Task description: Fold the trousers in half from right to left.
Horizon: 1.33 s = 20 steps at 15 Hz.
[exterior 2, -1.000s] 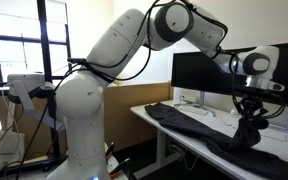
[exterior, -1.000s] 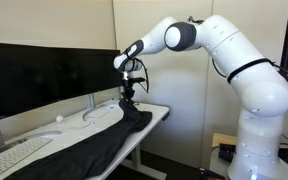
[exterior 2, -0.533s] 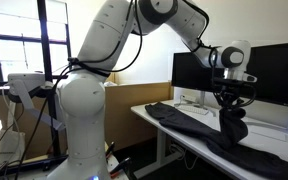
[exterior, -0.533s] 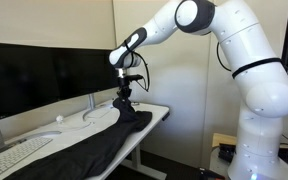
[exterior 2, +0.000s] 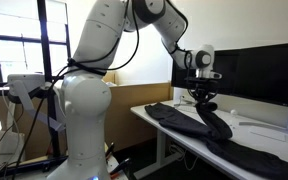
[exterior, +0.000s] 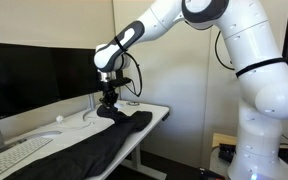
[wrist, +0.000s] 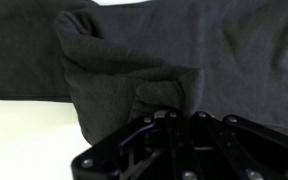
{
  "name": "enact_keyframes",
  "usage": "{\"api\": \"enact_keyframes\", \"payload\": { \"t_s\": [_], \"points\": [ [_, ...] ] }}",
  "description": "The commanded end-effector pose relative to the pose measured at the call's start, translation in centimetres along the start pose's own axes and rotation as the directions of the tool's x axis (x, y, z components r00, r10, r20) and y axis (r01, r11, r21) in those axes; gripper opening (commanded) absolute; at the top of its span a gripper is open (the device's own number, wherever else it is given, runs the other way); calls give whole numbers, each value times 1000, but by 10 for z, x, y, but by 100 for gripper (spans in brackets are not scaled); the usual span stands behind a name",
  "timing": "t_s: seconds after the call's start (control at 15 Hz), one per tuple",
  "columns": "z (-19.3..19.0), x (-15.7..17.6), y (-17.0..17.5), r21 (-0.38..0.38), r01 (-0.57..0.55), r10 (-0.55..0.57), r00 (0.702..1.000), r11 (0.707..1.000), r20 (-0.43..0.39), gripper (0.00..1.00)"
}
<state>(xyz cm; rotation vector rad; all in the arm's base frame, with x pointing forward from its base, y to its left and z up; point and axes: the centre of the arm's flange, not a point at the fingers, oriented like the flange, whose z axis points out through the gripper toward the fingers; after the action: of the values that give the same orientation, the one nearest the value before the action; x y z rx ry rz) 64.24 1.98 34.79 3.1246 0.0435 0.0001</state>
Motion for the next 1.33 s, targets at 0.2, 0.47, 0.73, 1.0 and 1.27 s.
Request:
{"api": "enact_keyframes", "payload": {
  "t_s": [0.2, 0.47, 0.73, 1.0, 1.27],
  "points": [
    [-7, -8, -148, -38, -20, 18, 999, 999, -39, 5],
    [-19, -13, -214, -52, -27, 24, 997, 998, -68, 5],
    [-23, -16, -269, -61, -8, 2, 996, 998, -93, 5],
    [-16, -14, -322, -80, 44, -50, 995, 996, -81, 5],
    [2, -13, -365, -85, 118, -121, 992, 989, -34, 5]
  ]
}}
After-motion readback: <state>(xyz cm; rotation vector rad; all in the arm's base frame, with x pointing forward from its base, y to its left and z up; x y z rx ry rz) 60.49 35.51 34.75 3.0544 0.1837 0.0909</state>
